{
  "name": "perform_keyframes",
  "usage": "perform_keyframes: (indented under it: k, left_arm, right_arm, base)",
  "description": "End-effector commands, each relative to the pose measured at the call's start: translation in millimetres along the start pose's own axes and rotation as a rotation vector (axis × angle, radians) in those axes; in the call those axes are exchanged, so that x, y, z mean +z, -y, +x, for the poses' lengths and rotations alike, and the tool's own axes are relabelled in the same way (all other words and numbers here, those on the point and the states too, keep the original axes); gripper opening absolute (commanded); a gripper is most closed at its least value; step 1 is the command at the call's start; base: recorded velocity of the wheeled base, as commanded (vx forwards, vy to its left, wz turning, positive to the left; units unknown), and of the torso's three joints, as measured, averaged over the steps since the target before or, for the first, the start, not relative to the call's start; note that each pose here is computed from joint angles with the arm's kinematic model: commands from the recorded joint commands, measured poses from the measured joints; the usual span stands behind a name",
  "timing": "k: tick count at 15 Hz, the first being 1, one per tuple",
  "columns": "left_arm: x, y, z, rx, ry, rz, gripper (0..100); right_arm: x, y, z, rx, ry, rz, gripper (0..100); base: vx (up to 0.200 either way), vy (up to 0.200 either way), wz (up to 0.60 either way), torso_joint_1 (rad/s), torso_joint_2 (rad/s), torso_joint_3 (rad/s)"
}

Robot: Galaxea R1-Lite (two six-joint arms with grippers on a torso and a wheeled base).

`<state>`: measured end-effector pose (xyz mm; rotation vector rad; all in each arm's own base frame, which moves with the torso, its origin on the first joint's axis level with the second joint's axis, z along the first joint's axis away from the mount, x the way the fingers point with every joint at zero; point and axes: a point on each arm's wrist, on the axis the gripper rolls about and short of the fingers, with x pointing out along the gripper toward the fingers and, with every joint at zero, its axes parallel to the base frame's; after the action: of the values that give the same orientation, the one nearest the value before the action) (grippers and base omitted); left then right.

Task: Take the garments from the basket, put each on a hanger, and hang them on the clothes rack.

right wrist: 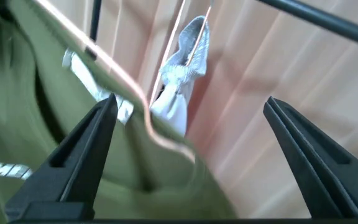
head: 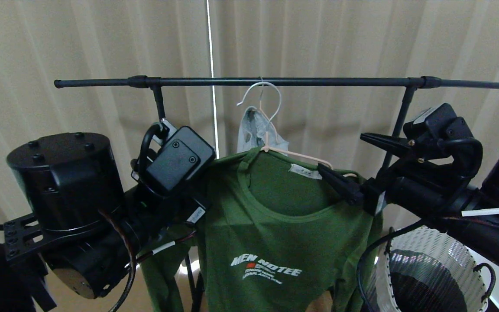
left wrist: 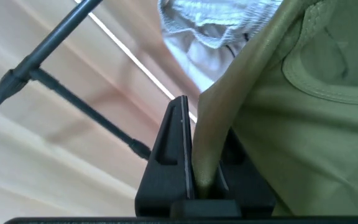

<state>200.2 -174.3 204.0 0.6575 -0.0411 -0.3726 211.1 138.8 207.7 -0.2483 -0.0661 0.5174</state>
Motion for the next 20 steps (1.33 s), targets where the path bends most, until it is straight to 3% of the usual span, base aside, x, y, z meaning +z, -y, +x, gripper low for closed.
perform_keyframes:
  k: [1,8,14,15,20]
  left_arm:
    - [2,4.9,-3,-0.019,0.011,0.005,0]
    - [10,12.2,-5,-0.050,0.045,0.004,0]
    - [12,13.4,-4,-0.056,0.093,-0.009,0]
    - [12,13.4,-4,-0.057,0.093,-0.008,0]
    - [12,14.0,-3,-0.057,0.092,-0.004,0]
  right_arm:
    - [-4.9,4.4,10,-0.020,-0.021,-0.015,100]
    - [-15.7,-1.8,18,0.006,-0.054,-0.065,100]
    - [-14.5,-1.6,19,0.004,-0.045,-0.068,100]
    - [-15.2,-1.8,18,0.004,-0.047,-0.068,0]
    - [-15.6,-1.9,19,0.004,-0.048,-0.068,0]
  base:
    - [0.000,0.000,0.00,0.000,0.00,0.000]
    - [0.000,0.000,0.00,0.000,0.00,0.000]
    - [0.000,0.000,0.00,0.000,0.00,0.000]
    - [0.000,0.000,0.00,0.000,0.00,0.000]
    - [0.000,0.000,0.00,0.000,0.00,0.000]
